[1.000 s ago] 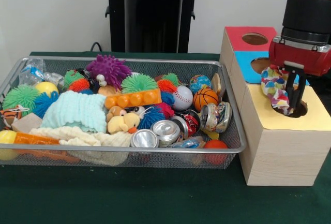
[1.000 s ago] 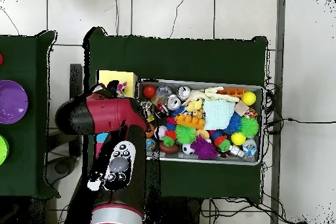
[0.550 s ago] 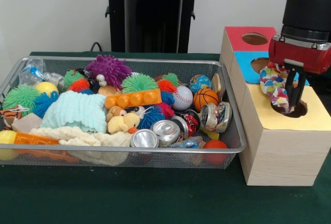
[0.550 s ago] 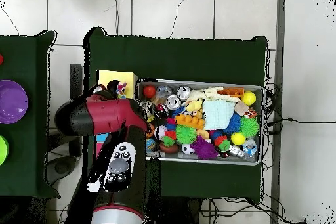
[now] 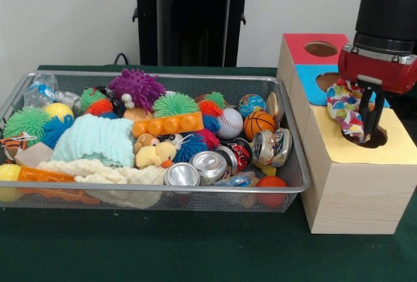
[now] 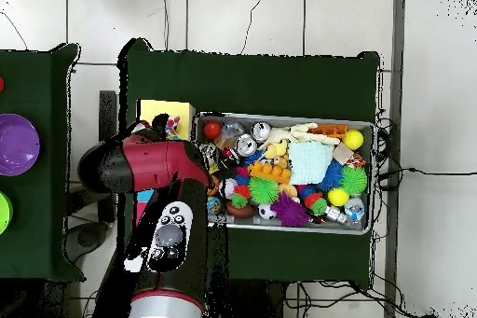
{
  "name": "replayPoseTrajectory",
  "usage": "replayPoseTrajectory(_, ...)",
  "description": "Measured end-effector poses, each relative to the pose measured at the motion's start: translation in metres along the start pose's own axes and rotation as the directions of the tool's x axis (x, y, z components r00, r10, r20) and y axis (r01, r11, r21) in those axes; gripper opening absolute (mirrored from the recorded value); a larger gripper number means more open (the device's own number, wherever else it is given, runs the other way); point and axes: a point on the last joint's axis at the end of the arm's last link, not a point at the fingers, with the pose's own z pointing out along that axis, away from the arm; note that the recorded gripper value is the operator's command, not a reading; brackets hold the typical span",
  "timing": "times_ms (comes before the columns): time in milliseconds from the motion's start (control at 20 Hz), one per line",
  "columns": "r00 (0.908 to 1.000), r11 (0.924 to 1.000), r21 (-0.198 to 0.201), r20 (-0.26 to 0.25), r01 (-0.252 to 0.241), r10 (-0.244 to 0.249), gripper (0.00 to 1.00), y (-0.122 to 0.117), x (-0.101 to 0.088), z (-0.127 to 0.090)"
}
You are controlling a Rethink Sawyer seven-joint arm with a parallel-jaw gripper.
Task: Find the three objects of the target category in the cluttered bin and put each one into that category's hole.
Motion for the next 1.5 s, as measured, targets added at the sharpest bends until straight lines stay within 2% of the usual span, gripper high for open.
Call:
replayPoseTrajectory(350, 1.0000, 1.0000, 0.000, -0.004, 0.000, 0.000, 0.00, 0.000, 0.002, 0.001)
replayPoseTrajectory(750, 0.9997, 0.9999, -0.001, -0.021, -0.015, 0.015, 0.00, 0.007, 0.010, 0.012)
replayPoseTrajectory(1500, 0.9998, 0.9999, -0.002, -0.018, -0.011, 0.011, 0.00, 0.010, 0.012, 0.012)
